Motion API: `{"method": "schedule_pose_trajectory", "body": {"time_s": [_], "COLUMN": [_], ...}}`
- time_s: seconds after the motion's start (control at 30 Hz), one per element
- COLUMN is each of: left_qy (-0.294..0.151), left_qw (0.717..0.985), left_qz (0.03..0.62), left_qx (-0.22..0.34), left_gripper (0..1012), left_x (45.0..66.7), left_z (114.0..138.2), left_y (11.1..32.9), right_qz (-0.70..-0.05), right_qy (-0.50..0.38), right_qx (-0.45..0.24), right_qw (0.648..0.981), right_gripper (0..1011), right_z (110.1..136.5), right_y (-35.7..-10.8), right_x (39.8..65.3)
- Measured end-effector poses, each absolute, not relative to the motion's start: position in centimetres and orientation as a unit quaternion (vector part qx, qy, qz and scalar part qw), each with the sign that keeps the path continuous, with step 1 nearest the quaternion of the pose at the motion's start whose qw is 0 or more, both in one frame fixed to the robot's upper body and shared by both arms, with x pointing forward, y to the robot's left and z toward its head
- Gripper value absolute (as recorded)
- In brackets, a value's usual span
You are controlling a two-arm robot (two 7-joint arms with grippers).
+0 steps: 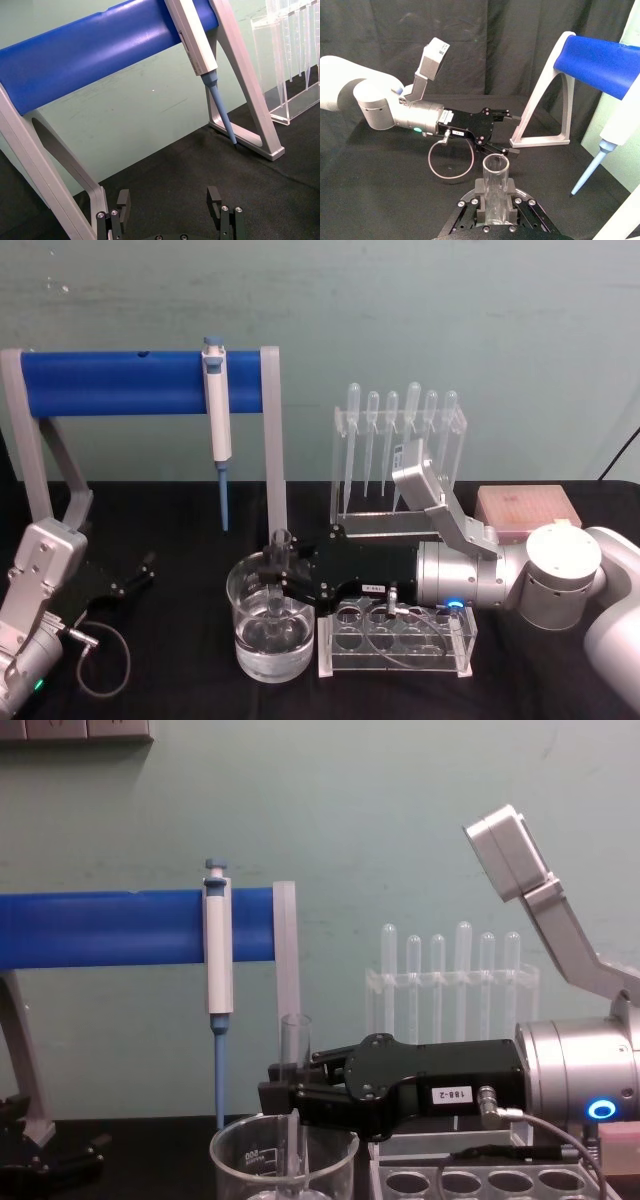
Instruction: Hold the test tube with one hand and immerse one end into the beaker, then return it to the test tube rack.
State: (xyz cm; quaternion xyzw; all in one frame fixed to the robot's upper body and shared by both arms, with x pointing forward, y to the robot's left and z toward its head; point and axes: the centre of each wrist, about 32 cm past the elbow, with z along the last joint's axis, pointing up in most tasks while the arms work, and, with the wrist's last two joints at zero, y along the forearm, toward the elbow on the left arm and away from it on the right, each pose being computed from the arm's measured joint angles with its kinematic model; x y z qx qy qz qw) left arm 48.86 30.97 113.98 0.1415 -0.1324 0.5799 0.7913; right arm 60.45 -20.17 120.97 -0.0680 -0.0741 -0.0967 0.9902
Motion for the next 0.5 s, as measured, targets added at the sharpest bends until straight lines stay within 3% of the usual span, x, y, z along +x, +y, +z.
{"method": "schedule_pose_trajectory", "body": {"time_s": [0.5], "left_qy": [-0.132], "left_qw": [0.791], "left_qz": [0.58], "left_qx": [0.141], "left_gripper": [1000], "left_x": [48.86], "left_z": [113.98], "left_y": [30.96], "right_qz": [-0.097], "right_qy": [-0.074], "right_qx": [-0.068], "right_qw": [0.99], "right_gripper": [225], "right_z": [120.97], "right_y": [-20.17], "right_x": [60.44]}}
